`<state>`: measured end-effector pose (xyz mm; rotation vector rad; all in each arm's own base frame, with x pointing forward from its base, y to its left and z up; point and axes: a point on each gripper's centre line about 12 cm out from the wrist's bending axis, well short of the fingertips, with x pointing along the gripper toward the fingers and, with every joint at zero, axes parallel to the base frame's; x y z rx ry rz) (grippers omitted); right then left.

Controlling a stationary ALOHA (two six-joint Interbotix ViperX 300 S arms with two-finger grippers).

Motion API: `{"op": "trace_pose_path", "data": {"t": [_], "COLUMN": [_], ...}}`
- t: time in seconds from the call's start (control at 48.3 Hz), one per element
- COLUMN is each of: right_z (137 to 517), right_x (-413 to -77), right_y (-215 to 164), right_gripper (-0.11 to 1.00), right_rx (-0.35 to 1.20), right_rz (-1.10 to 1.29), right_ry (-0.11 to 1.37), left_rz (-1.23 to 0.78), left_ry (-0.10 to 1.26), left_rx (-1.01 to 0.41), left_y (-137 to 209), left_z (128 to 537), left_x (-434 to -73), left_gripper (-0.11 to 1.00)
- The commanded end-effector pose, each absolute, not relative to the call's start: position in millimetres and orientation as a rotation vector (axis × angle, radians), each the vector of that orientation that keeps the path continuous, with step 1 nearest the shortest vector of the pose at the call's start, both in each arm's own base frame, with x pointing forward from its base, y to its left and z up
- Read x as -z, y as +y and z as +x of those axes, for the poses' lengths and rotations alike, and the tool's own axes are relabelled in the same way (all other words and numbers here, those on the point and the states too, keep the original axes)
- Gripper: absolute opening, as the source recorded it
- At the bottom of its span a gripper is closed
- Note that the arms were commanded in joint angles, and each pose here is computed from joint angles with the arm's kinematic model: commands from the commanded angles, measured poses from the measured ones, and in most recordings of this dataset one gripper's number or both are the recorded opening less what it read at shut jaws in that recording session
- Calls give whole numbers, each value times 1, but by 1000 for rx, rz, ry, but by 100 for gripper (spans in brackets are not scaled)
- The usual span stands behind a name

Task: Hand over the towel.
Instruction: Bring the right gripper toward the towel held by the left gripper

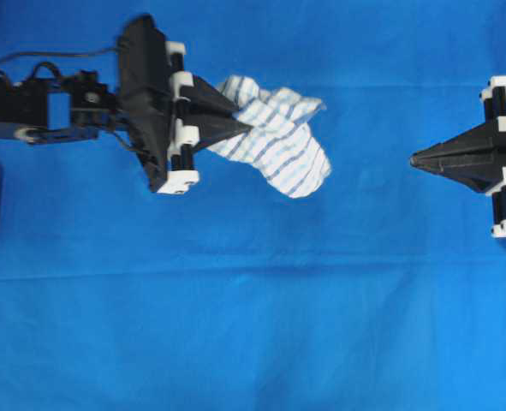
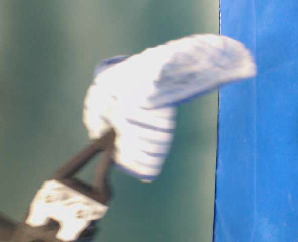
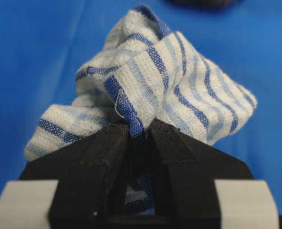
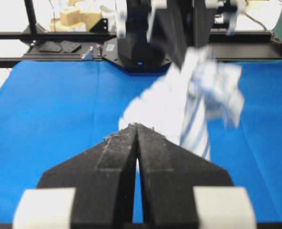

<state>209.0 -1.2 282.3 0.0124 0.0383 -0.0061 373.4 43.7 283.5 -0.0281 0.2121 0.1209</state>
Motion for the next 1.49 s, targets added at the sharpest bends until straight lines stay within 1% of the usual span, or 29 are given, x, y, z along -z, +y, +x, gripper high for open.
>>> {"op": "trace_pose_path", "data": {"t": [0.0,0.103,0.497,0.662,0.787,0.807,0.828,0.952,1.014,1.076,1.097,1.159,1.242,1.47], "right_z": [212,212,215,229,246,250,253,273,284,294,299,310,325,369], "right_x": [-292,-292,-291,-299,-300,-299,-300,-302,-303,-305,-305,-305,-303,-297], "right_y": [-2,-1,-1,-2,-2,-2,-2,-3,-2,-3,-3,-5,-8,-21], "right_gripper": [0,0,0,0,1,2,6,44,61,71,73,71,72,72], "right_rx": [8,6,8,8,10,9,9,12,10,12,14,20,31,67], "right_rz": [14,12,23,53,73,76,81,105,110,114,118,122,124,133], "right_ry": [12,12,15,-17,0,7,9,7,-7,-21,-27,-33,-33,0], "left_rz": [-20,-16,-19,-19,-17,-18,-17,-17,-18,-19,-19,-20,-20,-20], "left_ry": [90,42,44,42,42,44,42,42,44,42,42,39,38,35], "left_rx": [-105,-93,-88,-89,-88,-88,-88,-88,-88,-88,-88,-87,-85,-79], "left_y": [37,32,30,31,30,30,30,30,31,31,31,30,29,27], "left_z": [368,365,365,365,365,365,365,365,365,365,365,365,365,366], "left_x": [-319,-328,-327,-327,-327,-327,-327,-327,-327,-327,-327,-327,-327,-327], "left_gripper": [7,7,8,7,7,7,7,7,7,8,8,8,7,7]}}
